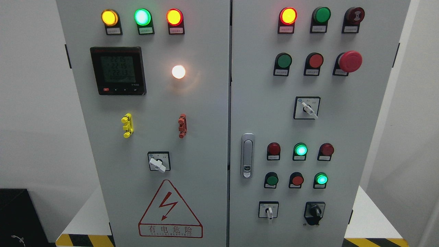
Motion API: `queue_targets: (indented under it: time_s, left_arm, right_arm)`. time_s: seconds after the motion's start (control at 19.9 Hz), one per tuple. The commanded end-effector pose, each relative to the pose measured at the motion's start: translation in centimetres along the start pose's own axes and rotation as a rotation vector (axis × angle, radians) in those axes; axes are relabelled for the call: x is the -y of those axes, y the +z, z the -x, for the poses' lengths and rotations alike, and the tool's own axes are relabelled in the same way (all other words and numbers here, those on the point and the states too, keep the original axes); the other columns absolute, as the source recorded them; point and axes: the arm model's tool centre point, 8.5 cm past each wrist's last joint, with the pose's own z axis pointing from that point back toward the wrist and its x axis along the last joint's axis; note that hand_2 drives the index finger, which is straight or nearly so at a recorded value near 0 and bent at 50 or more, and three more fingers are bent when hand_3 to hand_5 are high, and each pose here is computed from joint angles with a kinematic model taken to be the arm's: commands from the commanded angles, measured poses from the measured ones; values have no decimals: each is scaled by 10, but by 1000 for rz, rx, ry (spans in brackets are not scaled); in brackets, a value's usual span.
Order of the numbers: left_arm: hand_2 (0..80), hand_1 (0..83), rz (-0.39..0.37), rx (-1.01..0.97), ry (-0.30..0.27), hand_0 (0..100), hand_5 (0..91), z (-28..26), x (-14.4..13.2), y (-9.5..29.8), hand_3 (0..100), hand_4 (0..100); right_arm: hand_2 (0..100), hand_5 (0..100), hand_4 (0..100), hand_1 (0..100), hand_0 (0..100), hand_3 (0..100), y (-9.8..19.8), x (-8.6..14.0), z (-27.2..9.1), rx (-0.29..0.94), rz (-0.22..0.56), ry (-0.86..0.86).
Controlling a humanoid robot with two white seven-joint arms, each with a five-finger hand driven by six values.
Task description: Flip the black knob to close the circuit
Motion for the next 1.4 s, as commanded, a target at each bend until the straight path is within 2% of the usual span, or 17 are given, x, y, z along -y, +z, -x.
queue_targets:
  time_s: [0.0, 0.15, 0.9, 1.35]
  left_arm:
    - [0, 0, 9, -20, -42, 0, 0, 7, 1, 2, 0, 0]
    - [0, 0, 9, -20, -42, 0, 0, 7, 1, 2, 0, 0]
    - [0, 0, 9, -20, -42, 0, 0, 7, 1, 2, 0, 0]
    - [0, 0, 9, -18, -42, 0, 0, 7, 1, 2, 0, 0]
  right_arm:
    - [758, 685, 756, 0, 0, 962, -16, 47, -6, 1, 108, 67]
    - [762, 686, 757, 0, 0, 965, -17, 50, -4, -20, 100, 71]
    - [765, 700, 763, 0, 0, 966, -25, 85, -26, -41, 157, 75]
    - [762, 703, 765, 0, 0, 965, -30, 88, -52, -94, 175, 60]
